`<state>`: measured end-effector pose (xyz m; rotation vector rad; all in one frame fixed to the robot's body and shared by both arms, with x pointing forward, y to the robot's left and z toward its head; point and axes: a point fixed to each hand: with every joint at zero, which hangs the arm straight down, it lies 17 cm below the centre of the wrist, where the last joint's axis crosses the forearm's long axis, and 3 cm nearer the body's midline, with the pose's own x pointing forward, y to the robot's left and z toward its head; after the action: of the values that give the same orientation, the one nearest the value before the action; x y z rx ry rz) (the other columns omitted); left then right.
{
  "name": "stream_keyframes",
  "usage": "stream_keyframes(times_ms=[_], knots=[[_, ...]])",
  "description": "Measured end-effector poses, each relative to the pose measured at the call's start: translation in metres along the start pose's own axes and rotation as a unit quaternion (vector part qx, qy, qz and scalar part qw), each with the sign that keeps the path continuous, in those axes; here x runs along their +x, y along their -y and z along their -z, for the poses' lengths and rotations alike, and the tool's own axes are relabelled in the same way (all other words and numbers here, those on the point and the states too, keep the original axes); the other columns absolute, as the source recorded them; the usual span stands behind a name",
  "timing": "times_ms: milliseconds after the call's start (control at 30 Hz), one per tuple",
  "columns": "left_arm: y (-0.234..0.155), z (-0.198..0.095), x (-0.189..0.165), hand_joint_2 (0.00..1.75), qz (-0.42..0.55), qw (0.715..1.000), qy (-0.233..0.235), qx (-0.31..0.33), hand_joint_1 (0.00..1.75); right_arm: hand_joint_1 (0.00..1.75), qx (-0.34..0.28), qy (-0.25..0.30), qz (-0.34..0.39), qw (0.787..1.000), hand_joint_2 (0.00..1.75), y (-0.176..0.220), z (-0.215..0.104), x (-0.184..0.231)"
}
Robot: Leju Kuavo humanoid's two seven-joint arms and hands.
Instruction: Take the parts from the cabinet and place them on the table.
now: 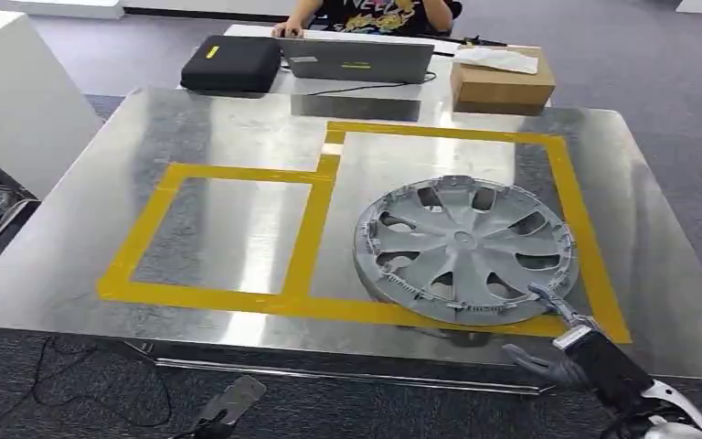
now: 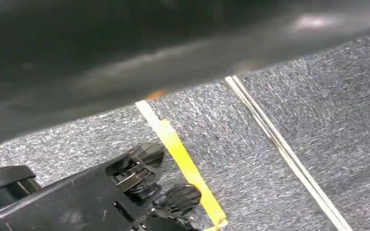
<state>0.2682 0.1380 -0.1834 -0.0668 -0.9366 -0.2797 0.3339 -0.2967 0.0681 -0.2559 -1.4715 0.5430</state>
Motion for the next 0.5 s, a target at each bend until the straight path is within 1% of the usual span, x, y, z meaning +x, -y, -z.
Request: stream_keyframes(times_ms=[100, 200, 267, 333, 433, 467, 500], knots=[[-0.001, 0.0, 0.001, 0.0, -0.002, 1.0, 0.001, 0.001, 0.0, 0.0, -0.006, 0.016, -0.017, 1.0, 1.75, 0.002, -0.003, 0.007], [-0.003, 0.0, 0.002, 0.0, -0.01, 1.0, 0.005, 0.006, 0.0, 0.0, -0.047, 0.059, -0.09, 0.993, 1.75, 0.012, -0.012, 0.027], [-0.005, -0.001, 0.001, 0.0, -0.018, 1.0, 0.007, 0.012, 0.0, 0.0, -0.093, 0.1, -0.151, 0.979, 1.75, 0.013, -0.027, 0.055], [-0.009, -0.002, -0.001, 0.0, -0.025, 1.0, 0.005, 0.018, 0.0, 0.0, -0.154, 0.138, -0.199, 0.958, 1.75, 0.013, -0.044, 0.088], [-0.014, -0.002, -0.003, 0.0, -0.033, 0.999, 0.004, 0.027, 0.0, 0.0, -0.246, 0.172, -0.23, 0.926, 1.75, 0.011, -0.077, 0.132], [-0.016, -0.002, -0.004, 0.0, -0.037, 0.999, 0.003, 0.032, 0.0, 0.0, -0.264, 0.183, -0.232, 0.918, 1.75, 0.007, -0.086, 0.144], [-0.018, -0.002, -0.005, 0.0, -0.041, 0.998, 0.0, 0.036, 0.0, 0.0, -0.274, 0.188, -0.226, 0.916, 1.75, 0.002, -0.094, 0.154]])
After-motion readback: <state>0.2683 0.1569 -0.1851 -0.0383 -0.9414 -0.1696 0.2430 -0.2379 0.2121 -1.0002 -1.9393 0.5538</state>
